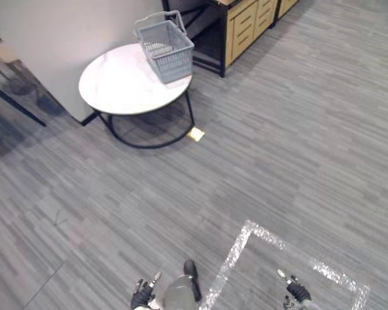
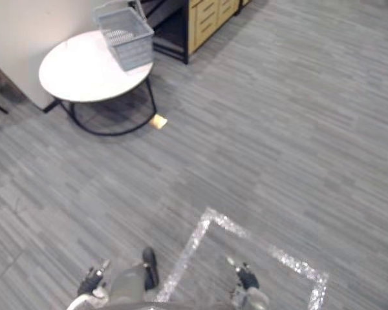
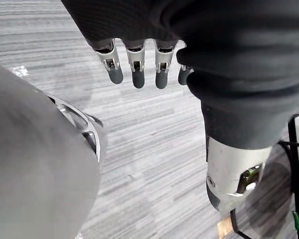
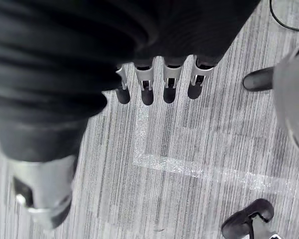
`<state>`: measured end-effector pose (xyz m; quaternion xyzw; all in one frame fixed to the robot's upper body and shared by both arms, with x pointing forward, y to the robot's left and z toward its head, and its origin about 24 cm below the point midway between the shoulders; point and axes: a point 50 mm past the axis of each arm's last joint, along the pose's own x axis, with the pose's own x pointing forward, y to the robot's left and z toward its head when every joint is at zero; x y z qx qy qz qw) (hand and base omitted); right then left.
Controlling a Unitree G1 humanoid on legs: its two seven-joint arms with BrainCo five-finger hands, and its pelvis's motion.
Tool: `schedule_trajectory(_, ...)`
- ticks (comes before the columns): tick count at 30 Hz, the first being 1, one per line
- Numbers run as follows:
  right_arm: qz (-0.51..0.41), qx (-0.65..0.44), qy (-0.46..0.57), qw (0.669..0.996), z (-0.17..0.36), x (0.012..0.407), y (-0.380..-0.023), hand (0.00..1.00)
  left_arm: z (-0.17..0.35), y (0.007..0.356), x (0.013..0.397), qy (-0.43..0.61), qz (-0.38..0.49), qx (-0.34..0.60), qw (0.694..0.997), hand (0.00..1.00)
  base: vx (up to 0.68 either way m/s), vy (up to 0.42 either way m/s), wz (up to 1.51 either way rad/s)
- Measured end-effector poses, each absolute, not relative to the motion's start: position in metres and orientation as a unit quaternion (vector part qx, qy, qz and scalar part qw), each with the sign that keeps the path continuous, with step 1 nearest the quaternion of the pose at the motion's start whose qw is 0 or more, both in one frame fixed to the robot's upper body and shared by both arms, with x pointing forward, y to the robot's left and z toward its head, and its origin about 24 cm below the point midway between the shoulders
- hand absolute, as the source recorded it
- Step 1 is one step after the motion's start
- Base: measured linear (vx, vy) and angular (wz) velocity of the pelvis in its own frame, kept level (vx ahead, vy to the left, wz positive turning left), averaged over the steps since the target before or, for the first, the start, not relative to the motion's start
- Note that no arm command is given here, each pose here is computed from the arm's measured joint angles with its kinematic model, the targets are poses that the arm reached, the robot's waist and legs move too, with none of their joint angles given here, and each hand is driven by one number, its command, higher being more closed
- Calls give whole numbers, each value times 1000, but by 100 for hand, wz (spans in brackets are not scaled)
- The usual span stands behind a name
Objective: Pick vegetable in the basket
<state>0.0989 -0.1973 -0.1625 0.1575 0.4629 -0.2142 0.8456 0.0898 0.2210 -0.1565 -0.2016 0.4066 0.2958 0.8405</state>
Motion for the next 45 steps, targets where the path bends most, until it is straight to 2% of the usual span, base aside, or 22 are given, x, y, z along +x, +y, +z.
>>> schedule_trajectory(4, -226, 158, 463, 842, -163, 92, -202, 0, -158, 224, 80, 437, 259, -156, 847, 0, 490, 259, -16)
schedule_trajectory(8, -235, 148, 447, 850, -159, 92, -213, 0, -156, 220, 92, 433, 224, -130, 863, 0, 468, 118, 20)
schedule_trajectory(14, -255, 148, 415, 861, -153, 93, -223, 0, -156, 198, 108, 407, 251, -198, 856, 0, 421, -138, 49)
schedule_trajectory(17, -259, 140, 416, 860, -152, 91, -229, 0, -160, 183, 102, 413, 272, -238, 836, 0, 621, -385, 14)
schedule_trajectory(21, -256, 142, 410, 864, -151, 96, -229, 0, -159, 167, 113, 406, 260, -260, 837, 0, 556, -365, 13)
schedule_trajectory(29, -238, 133, 418, 867, -152, 97, -223, 0, -156, 183, 111, 378, 310, -282, 826, 0, 444, -133, 4)
schedule_trajectory(34, -217, 135, 418, 872, -152, 107, -211, 0, -152, 190, 114, 362, 313, -276, 834, 0, 399, 140, -14)
schedule_trajectory(38, -223, 122, 425, 868, -153, 98, -213, 0, -154, 187, 108, 366, 315, -274, 832, 0, 462, 324, -17)
schedule_trajectory(41, -183, 121, 439, 871, -156, 102, -189, 0, -150, 201, 113, 351, 321, -258, 841, 0, 425, 285, -1)
schedule_trajectory(45, -221, 147, 455, 850, -162, 92, -193, 0, -157, 213, 93, 390, 335, -234, 825, 0, 401, 243, -12)
